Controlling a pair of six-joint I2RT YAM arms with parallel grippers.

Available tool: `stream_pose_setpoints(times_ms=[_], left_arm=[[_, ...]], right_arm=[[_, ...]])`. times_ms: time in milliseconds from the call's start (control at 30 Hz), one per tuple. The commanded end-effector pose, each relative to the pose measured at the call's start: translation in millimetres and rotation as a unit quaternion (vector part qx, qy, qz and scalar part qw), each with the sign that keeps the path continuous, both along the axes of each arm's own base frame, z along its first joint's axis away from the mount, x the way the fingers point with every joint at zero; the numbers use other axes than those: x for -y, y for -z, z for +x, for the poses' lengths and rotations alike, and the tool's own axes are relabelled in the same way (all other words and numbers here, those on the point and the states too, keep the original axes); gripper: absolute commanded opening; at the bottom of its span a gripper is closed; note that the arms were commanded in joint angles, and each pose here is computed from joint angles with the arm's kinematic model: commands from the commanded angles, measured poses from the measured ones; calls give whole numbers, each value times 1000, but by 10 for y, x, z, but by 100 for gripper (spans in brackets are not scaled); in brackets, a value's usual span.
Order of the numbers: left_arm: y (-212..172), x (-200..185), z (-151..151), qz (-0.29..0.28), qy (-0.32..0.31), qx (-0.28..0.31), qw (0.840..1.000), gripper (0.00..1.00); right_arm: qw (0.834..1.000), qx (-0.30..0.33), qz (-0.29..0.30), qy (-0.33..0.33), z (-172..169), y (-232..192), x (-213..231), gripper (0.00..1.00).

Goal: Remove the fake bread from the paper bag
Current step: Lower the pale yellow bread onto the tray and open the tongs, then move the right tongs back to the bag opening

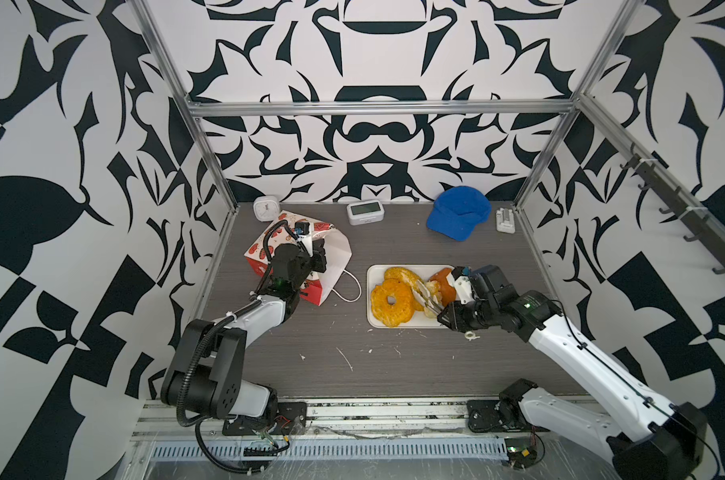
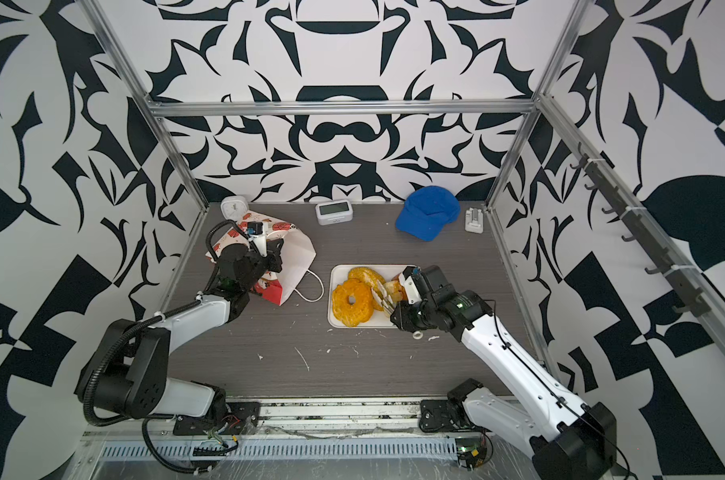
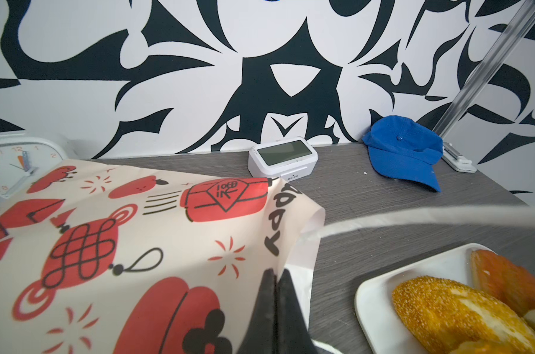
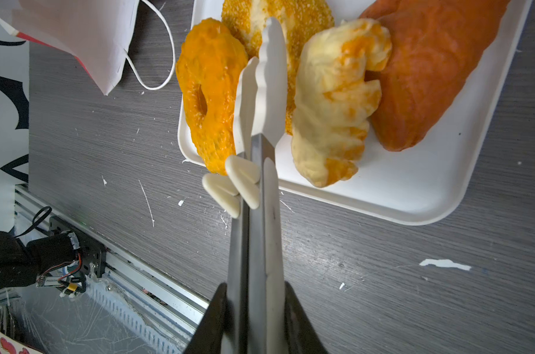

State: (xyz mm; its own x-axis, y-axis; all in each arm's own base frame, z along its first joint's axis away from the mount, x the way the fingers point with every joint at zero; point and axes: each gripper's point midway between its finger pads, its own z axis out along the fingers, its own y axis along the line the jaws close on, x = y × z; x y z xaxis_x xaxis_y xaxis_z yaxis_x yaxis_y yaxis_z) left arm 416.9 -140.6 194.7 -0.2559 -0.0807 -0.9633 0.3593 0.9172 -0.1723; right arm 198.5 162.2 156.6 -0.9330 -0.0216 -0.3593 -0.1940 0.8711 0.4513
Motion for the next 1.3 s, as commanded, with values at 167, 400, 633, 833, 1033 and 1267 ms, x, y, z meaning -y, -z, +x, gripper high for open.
stream_pose_setpoints(times_ms=[167, 400, 633, 833, 1033, 1267], left_arm=[[-11, 6, 14, -10, 4, 1, 1000, 0], [-36, -6, 14, -7, 2, 3, 1000, 0], [-78, 24, 3, -2, 13, 1, 1000, 0], [-120, 103, -28, 8, 41, -9, 999, 0], [-178, 160, -71, 13, 62, -15, 998, 0], [-253, 220, -151, 13, 85, -30, 996, 0]], right_arm=[[997, 68, 20, 6, 110, -293, -10, 28], [992, 126, 27, -2, 204, -564, -20, 27], [981, 167, 90, -40, 357, -841, -314, 27], [965, 182, 146, -120, 510, -906, -979, 28], [945, 182, 211, -171, 697, -846, -1551, 28], [930, 181, 250, -198, 984, -680, -1940, 28]])
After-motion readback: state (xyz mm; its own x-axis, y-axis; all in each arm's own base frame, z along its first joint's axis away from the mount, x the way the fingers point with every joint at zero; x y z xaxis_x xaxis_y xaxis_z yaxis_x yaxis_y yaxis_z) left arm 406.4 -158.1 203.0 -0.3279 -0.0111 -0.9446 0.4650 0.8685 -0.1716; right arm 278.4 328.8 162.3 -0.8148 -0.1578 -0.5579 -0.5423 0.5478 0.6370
